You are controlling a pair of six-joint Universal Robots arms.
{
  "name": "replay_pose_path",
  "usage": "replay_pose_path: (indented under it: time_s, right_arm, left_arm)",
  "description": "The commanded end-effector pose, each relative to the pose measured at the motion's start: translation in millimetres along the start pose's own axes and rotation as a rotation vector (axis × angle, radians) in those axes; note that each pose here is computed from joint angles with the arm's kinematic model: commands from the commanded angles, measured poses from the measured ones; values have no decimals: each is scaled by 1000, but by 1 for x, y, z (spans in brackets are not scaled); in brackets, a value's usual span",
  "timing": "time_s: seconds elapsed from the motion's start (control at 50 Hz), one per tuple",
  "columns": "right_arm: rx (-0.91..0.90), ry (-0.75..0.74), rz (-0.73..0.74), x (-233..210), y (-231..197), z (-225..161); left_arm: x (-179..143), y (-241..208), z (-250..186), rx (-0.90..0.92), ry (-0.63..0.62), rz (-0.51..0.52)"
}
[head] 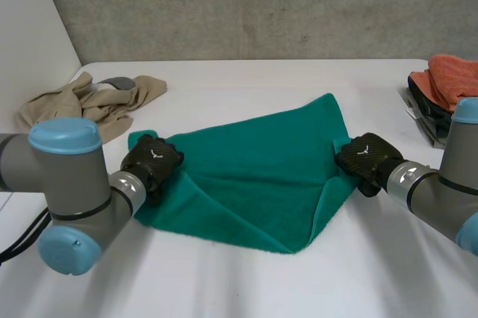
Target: Fold the laundry.
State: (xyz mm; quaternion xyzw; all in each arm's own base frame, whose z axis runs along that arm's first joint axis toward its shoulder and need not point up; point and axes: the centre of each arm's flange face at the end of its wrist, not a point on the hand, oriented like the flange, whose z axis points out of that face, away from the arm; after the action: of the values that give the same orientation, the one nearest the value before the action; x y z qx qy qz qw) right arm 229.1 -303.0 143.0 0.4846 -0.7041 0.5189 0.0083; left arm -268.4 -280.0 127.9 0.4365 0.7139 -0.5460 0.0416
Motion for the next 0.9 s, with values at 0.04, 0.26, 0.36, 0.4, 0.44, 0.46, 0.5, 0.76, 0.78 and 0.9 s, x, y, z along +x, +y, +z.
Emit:
replay_pose_path:
  time_s: [0.04,0.26,0.36,0.4,0.44,0.46,0.5,0.76,0.78,0.9]
  right_arm:
    - [-6,6,-3,0,1,0]
    - [3,24,-12,9,-9,-4]
    - [8,12,-3,15,-24,-21]
    - [3,-2,1,13,-23,-23]
    - [-3,-12,5,10,-22,-24]
    - [-5,-15,4,9,-21,-24]
    - [-8,-18,5,8,-20,-24]
    - [-26,-36,10,3,-15,-24]
    - [-26,-34,10,3,-15,-24]
    - [-22,-15,-4,8,-18,-23]
  left_arm:
    - [4,5,12,11,-18,-3]
    - [-31,-71,-52,284,-138,-110]
    - [-29,-66,-63,245,-111,-144]
    - [-24,-56,-65,198,-87,-145]
    - [-21,-51,-66,177,-75,-148]
    - [-20,-47,-66,162,-71,-152]
    - [-17,-43,-65,147,-63,-154]
    - [10,-10,-43,39,11,-157]
    - [10,-10,-43,45,9,-157]
    - [5,-20,-48,106,-23,-159]
